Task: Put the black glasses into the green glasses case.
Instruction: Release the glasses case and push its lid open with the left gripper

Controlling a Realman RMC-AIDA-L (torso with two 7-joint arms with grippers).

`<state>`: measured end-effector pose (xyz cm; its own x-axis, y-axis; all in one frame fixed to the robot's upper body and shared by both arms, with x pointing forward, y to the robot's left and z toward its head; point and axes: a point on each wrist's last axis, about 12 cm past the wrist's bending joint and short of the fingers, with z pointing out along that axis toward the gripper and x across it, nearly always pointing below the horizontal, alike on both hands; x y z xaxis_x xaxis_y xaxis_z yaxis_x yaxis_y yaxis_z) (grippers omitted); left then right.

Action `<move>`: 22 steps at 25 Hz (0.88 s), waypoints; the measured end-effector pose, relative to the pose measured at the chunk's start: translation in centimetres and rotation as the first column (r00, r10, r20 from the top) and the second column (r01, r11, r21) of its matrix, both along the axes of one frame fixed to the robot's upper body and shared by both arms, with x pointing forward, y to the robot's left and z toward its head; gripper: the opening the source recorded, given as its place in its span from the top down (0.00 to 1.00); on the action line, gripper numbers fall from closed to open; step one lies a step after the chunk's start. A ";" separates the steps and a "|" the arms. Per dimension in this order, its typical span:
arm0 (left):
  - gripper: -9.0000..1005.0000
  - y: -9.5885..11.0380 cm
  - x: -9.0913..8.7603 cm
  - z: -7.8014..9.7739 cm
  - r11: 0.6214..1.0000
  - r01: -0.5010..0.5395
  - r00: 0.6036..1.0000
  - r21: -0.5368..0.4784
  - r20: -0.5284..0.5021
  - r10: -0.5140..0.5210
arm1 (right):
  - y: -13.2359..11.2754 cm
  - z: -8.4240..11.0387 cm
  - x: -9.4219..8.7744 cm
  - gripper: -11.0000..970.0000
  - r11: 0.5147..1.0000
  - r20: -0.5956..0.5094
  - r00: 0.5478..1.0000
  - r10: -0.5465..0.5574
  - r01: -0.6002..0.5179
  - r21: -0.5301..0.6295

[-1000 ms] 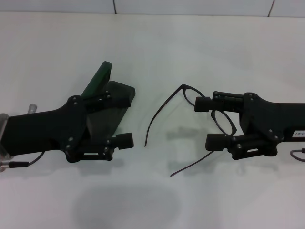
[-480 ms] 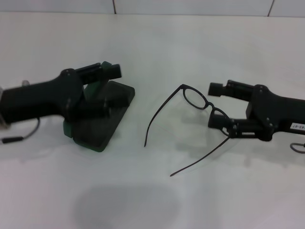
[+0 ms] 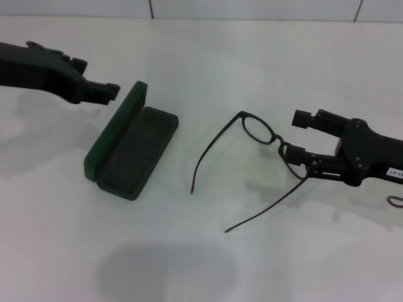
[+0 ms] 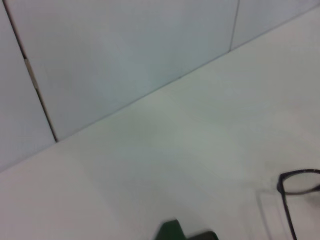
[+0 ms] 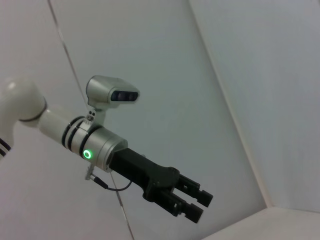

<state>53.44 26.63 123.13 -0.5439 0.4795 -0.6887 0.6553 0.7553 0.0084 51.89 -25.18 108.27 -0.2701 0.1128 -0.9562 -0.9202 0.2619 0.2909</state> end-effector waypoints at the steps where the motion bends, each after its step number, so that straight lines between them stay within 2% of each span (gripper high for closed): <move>1: 0.21 -0.6 0.2 -0.3 1.000 0.002 1.000 0.010 -0.021 -0.001 | 0.0 -0.1 0.0 0.10 1.000 -0.002 1.000 -0.004 0.004 -0.001; 6: 0.25 -2.1 1.8 -1.9 1.000 0.004 0.994 0.006 -0.110 -0.004 | 0.0 -0.2 0.0 0.10 1.000 -0.005 1.000 -0.011 0.011 -0.006; 11: 0.29 -2.7 3.5 -3.9 1.000 -0.004 0.986 -0.010 -0.165 0.002 | -0.2 -0.3 0.0 0.10 1.000 -0.009 1.000 -0.017 0.017 -0.010; 22: 0.30 -2.6 4.6 -5.8 0.998 -0.026 0.974 0.055 -0.222 0.037 | -0.5 -0.6 -0.3 0.10 0.999 -0.003 0.999 -0.043 0.043 -0.008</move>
